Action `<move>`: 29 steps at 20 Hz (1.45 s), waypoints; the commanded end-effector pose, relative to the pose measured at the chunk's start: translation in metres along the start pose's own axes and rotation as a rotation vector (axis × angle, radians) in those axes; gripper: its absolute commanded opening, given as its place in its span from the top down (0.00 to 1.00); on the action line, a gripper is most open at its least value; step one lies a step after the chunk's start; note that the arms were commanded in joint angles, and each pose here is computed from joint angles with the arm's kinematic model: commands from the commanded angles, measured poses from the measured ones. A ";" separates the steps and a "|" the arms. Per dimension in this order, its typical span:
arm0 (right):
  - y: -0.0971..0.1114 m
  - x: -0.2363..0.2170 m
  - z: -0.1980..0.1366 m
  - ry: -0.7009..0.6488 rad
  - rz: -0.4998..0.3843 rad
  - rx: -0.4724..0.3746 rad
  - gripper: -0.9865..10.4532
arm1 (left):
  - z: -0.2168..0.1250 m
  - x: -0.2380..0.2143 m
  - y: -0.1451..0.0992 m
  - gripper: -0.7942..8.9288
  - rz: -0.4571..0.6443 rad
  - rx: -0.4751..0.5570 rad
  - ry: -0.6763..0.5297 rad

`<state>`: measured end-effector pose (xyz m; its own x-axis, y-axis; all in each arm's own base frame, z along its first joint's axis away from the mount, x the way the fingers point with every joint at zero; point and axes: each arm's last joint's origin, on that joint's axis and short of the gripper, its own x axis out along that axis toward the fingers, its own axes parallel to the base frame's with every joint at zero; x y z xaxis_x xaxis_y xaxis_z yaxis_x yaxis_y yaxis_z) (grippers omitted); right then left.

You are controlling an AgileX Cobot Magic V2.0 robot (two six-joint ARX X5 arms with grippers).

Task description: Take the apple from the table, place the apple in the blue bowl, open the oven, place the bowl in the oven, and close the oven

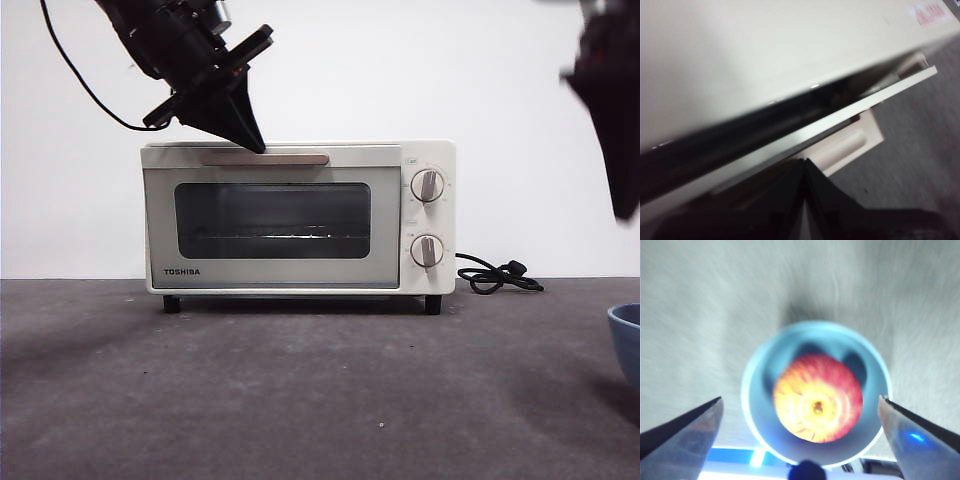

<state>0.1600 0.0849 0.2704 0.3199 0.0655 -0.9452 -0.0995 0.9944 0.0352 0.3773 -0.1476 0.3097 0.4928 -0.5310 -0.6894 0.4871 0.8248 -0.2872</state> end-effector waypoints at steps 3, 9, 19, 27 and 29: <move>-0.004 -0.043 0.002 -0.139 0.062 0.001 0.43 | -0.030 0.032 0.008 0.92 0.105 0.018 0.214; -0.013 -0.079 -0.014 -0.212 0.109 -0.009 0.85 | -0.034 0.031 0.008 0.92 0.106 0.017 0.255; -0.022 -0.103 -0.032 -0.266 0.176 -0.027 0.92 | -0.056 0.037 0.005 0.92 0.131 0.063 0.327; -0.025 -0.113 -0.038 -0.264 0.177 -0.007 0.92 | -0.102 0.054 0.002 0.92 0.116 0.043 0.352; -0.028 -0.112 -0.041 -0.246 0.119 0.004 0.92 | -0.115 0.062 0.002 0.92 0.111 0.043 0.359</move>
<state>0.0892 0.0466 0.3620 0.5237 0.2020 -0.8276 -0.1570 0.9777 0.1394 0.3313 -0.1567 0.1986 0.3029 -0.3478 -0.8873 0.4865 0.8570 -0.1699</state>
